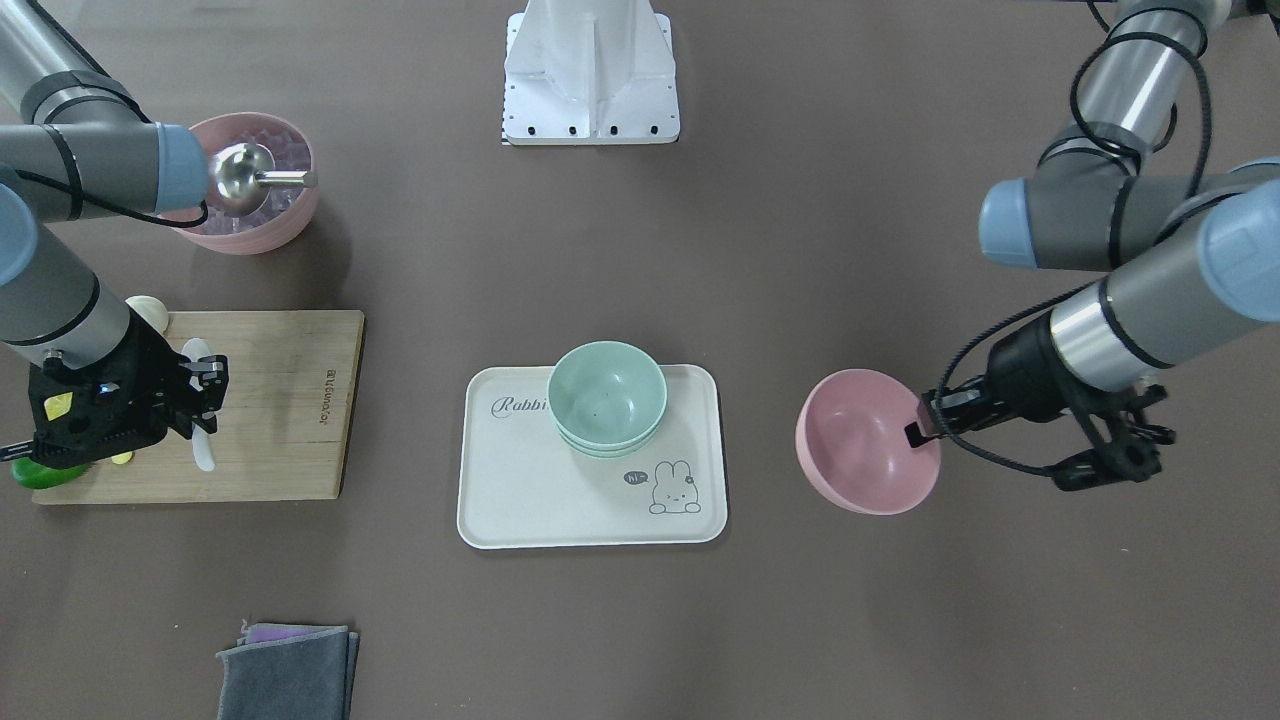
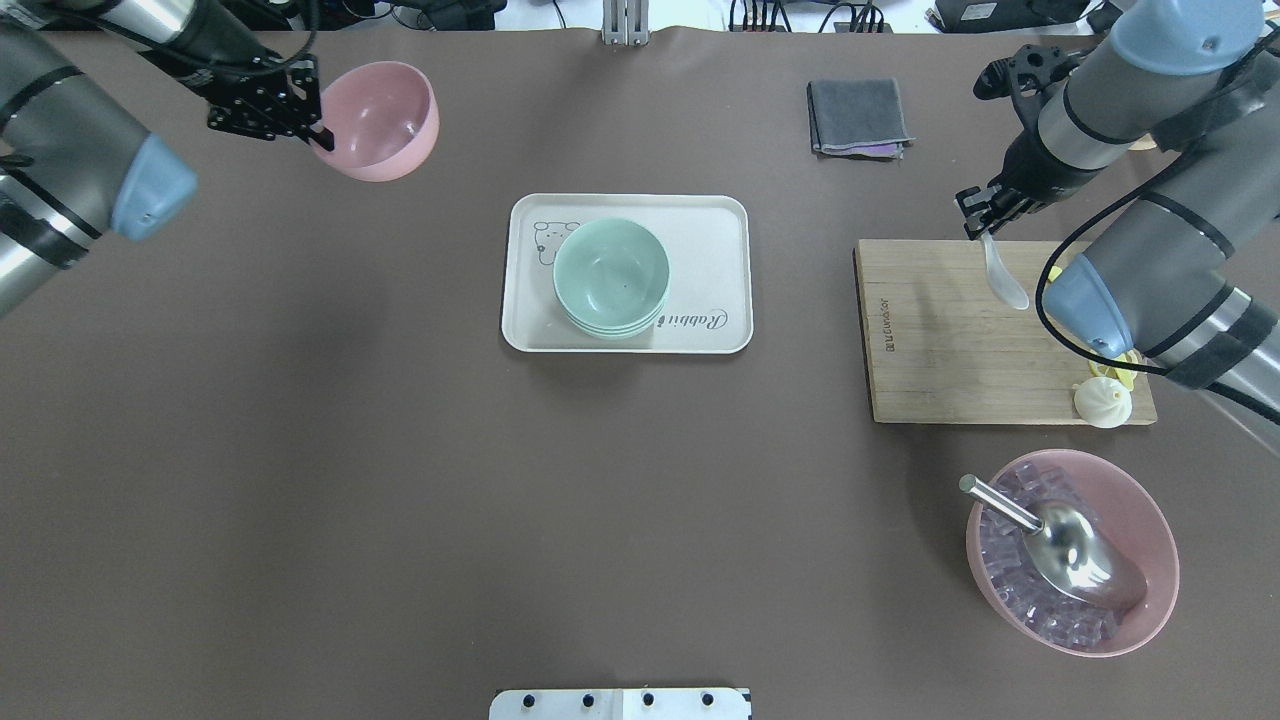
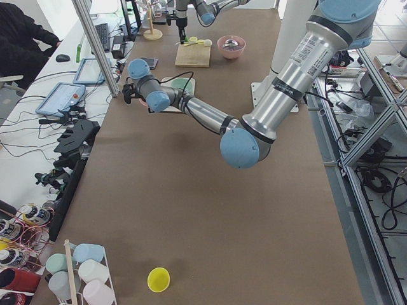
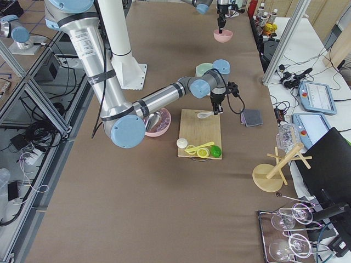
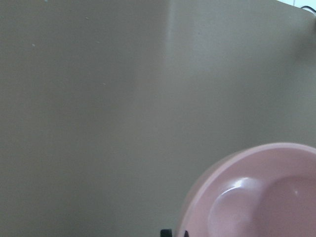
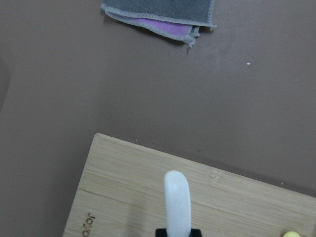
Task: Stack pink bowl on green and place spoon
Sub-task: 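Carry the pink bowl over the green bowl while the right gripper lifts the spoon, then lower the pink bowl into the green bowl and open the left gripper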
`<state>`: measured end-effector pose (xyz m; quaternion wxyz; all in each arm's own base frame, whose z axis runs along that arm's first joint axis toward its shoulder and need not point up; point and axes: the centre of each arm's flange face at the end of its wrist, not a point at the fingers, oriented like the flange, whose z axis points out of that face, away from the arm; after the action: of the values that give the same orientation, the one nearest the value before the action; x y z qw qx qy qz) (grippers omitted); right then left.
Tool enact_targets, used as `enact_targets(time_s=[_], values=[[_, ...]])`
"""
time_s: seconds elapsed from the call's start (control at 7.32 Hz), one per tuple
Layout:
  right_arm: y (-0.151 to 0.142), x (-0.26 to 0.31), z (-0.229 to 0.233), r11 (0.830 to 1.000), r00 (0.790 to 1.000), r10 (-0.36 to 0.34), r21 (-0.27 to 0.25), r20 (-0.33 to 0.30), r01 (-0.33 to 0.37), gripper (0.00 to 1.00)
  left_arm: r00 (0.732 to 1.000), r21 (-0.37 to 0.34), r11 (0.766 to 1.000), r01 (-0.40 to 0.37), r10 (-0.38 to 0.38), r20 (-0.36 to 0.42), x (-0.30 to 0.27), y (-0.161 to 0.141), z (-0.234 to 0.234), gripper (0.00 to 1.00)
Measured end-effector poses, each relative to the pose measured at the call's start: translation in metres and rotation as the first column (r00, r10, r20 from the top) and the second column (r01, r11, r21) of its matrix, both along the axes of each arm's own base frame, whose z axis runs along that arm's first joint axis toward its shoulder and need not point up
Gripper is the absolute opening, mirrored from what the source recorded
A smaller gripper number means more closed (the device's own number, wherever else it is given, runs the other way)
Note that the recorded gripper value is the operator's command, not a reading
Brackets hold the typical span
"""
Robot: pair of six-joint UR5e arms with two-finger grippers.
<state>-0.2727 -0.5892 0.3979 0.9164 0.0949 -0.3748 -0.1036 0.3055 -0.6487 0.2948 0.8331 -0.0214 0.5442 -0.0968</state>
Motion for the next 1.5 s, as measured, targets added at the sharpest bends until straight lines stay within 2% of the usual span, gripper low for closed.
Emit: enact_targets(time_s=[0.27, 0.55, 0.96, 1.5], values=[[-0.01, 0.021, -0.009, 1.0, 0.999, 0.019, -0.008, 0.04, -0.018, 0.0, 0.996, -0.055, 0.997, 0.059, -0.062, -0.064, 0.077, 0.029, -0.064, 0.0], [-0.013, 0.023, -0.018, 0.999, 0.998, 0.035, -0.018, 0.057, -0.034, 0.0, 0.991, -0.053, 0.994, 0.098, -0.102, -0.082, 0.136, 0.058, -0.095, 0.0], [-0.014, 0.014, -0.028, 0.998, 0.996, 0.058, -0.044, 0.071, -0.055, 0.0, 0.989, -0.058, 0.993, 0.103, -0.108, -0.1, 0.177, 0.089, -0.1, 0.0], [-0.012, 0.004, -0.033, 0.996, 0.995, 0.064, -0.059, 0.076, -0.059, 0.0, 0.991, -0.062, 0.994, 0.088, -0.094, -0.1, 0.185, 0.099, -0.089, 0.0]])
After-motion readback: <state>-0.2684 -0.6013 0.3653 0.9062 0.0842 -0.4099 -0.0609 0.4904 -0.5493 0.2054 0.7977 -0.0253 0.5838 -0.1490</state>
